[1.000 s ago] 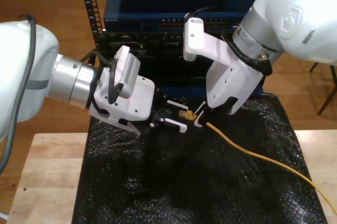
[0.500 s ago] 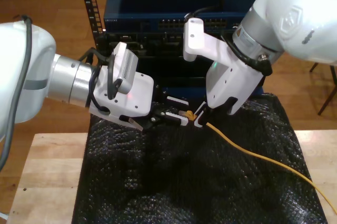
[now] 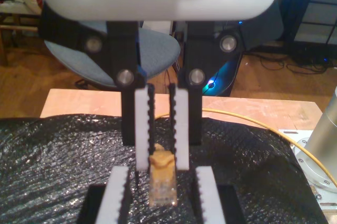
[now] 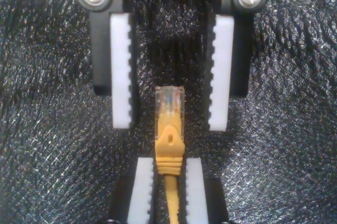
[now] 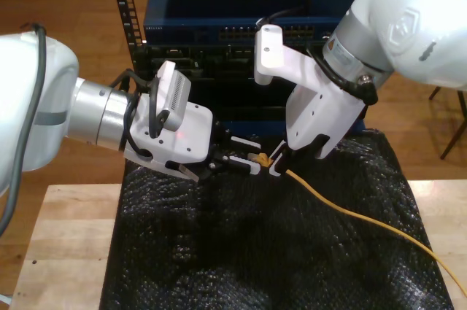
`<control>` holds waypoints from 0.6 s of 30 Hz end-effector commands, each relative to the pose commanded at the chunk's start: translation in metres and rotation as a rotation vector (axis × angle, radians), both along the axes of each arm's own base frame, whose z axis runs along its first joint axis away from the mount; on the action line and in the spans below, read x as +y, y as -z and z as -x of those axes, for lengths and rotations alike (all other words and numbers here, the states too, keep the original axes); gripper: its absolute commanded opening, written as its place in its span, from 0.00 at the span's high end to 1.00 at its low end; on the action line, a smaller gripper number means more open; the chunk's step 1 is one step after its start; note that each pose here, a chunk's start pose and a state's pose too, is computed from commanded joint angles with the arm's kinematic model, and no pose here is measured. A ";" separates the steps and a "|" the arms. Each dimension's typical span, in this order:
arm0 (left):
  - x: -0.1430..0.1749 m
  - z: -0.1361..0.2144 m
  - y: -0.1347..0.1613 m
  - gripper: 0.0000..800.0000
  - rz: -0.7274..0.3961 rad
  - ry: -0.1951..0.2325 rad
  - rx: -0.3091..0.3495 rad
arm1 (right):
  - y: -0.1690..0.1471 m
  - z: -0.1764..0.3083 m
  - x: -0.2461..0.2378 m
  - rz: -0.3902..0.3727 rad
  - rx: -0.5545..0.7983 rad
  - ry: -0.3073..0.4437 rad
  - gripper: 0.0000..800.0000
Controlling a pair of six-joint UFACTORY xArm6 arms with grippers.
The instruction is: Grab the cable and plug it in
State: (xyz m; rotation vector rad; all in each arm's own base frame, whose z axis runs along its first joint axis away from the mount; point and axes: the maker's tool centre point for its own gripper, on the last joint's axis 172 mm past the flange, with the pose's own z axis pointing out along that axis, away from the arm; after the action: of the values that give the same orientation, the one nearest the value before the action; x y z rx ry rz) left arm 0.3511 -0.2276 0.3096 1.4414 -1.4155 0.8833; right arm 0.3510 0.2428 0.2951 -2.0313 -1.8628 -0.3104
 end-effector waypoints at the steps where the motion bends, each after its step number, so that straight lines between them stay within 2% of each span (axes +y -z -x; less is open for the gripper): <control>1: 0.000 0.000 0.000 0.70 0.000 0.000 0.000 | 0.000 0.000 0.001 0.000 0.000 -0.002 0.99; 10: 0.000 0.000 0.001 0.79 0.003 0.002 0.007 | 0.000 0.000 0.001 0.000 0.000 -0.002 0.99; 15: 0.000 0.001 0.001 0.93 0.003 0.002 0.007 | 0.000 0.000 0.001 0.000 0.000 -0.002 0.99; 18: -0.001 0.000 0.001 0.96 0.005 0.001 0.007 | 0.001 0.000 0.001 0.000 0.001 -0.003 0.99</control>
State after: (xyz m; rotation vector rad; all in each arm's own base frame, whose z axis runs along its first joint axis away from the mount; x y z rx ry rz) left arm 0.3506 -0.2282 0.3085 1.4392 -1.4080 0.8796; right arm 0.3507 0.2434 0.2945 -2.0285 -1.8653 -0.3083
